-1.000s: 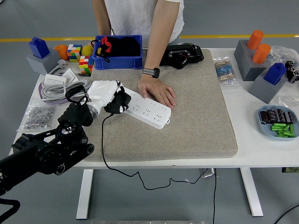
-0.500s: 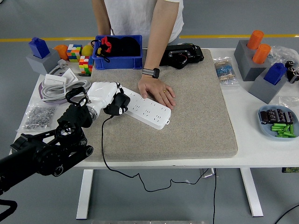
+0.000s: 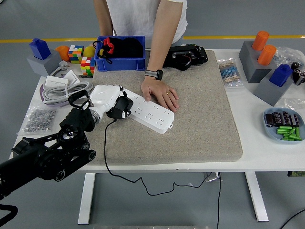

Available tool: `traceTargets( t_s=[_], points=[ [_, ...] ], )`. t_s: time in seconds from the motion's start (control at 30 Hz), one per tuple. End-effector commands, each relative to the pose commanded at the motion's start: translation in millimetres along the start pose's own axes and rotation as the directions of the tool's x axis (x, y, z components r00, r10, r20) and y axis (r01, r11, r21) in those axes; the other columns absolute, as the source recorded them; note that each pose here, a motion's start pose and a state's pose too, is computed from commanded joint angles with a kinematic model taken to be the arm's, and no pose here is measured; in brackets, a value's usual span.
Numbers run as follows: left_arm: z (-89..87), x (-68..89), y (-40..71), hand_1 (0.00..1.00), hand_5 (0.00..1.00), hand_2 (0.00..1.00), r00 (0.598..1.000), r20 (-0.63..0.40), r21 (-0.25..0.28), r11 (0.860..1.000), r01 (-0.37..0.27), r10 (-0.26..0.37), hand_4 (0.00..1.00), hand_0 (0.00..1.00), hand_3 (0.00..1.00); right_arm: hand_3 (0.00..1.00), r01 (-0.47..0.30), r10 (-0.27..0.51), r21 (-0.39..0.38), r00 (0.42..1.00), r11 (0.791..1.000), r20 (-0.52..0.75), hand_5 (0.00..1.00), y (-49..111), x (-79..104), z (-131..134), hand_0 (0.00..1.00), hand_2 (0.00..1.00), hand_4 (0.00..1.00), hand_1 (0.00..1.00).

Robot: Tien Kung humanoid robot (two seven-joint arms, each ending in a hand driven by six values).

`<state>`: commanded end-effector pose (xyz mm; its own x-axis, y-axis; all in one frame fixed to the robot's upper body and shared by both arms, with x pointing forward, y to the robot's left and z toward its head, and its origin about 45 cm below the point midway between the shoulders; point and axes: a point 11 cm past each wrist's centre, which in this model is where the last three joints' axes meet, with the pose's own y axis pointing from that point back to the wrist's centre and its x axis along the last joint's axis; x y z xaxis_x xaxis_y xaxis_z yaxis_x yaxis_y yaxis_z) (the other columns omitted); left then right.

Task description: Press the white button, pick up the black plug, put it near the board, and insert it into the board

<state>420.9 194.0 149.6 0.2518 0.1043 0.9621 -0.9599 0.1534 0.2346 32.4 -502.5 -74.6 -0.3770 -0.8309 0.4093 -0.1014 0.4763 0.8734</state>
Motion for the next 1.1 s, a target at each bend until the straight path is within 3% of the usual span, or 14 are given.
traceTargets(
  t_s=[0.13,0.17,0.37,0.4,0.57,0.6,0.97,1.0,1.1],
  points=[
    [0.6,-0.5,0.6,0.519,0.141,0.511,1.000,-0.002,-0.003,1.000,0.003,-0.003,0.998,0.269,0.724,0.527,0.000,0.000,0.002,1.000,1.000,0.000,0.333,0.0,-0.1,-0.9,0.586,0.515,0.642,0.499],
    [1.1,-0.3,0.8,0.740,0.279,0.703,1.000,-0.003,-0.006,1.000,0.001,-0.001,0.998,0.588,0.828,0.527,0.000,0.000,0.002,1.000,1.000,0.001,0.332,0.0,-0.2,-1.1,0.586,0.514,0.641,0.499],
    [3.8,2.2,1.2,0.740,0.279,0.703,0.999,-0.032,-0.023,1.000,-0.018,0.017,0.998,0.588,0.828,0.527,0.000,0.000,0.002,1.000,1.000,0.003,0.332,0.0,-0.1,-1.3,0.586,0.514,0.641,0.499],
    [4.1,2.7,1.2,0.926,0.493,0.877,0.999,-0.037,-0.024,1.000,-0.020,0.019,0.998,0.870,0.928,0.527,0.000,0.000,0.002,1.000,1.000,0.003,0.332,0.0,-0.1,-1.2,0.587,0.514,0.642,0.499],
    [4.1,3.1,1.4,0.926,0.493,0.877,0.998,-0.050,-0.023,0.999,-0.026,0.025,0.998,0.870,0.928,0.527,0.002,-0.002,0.002,1.000,1.000,0.002,0.332,0.0,-0.9,-0.9,0.587,0.514,0.642,0.499],
    [4.0,2.9,1.5,0.938,0.559,0.903,0.998,-0.051,-0.022,0.999,-0.027,0.026,0.998,0.882,0.941,0.527,0.002,-0.002,0.002,1.000,1.000,0.002,0.331,0.0,-1.1,-0.8,0.587,0.514,0.642,0.499],
    [-0.9,0.2,1.5,0.939,0.556,0.901,0.998,-0.041,0.004,0.999,-0.052,0.052,0.998,0.885,0.938,0.527,0.003,-0.003,0.001,1.000,1.000,-0.001,0.330,0.1,-1.2,-0.5,0.587,0.513,0.641,0.499],
    [-1.8,-0.2,1.3,0.735,0.279,0.718,0.998,-0.035,0.008,0.999,-0.052,0.052,0.989,0.808,0.902,0.527,0.003,-0.003,0.002,1.000,1.000,-0.002,0.330,0.1,-1.2,-0.8,0.587,0.514,0.641,0.499],
    [-3.8,-1.8,1.2,0.735,0.279,0.718,0.999,-0.020,0.016,0.999,-0.046,0.047,0.989,0.808,0.902,0.527,0.003,-0.003,0.002,1.000,1.000,-0.001,0.330,0.0,-1.4,-0.7,0.587,0.514,0.641,0.499]
  ],
)
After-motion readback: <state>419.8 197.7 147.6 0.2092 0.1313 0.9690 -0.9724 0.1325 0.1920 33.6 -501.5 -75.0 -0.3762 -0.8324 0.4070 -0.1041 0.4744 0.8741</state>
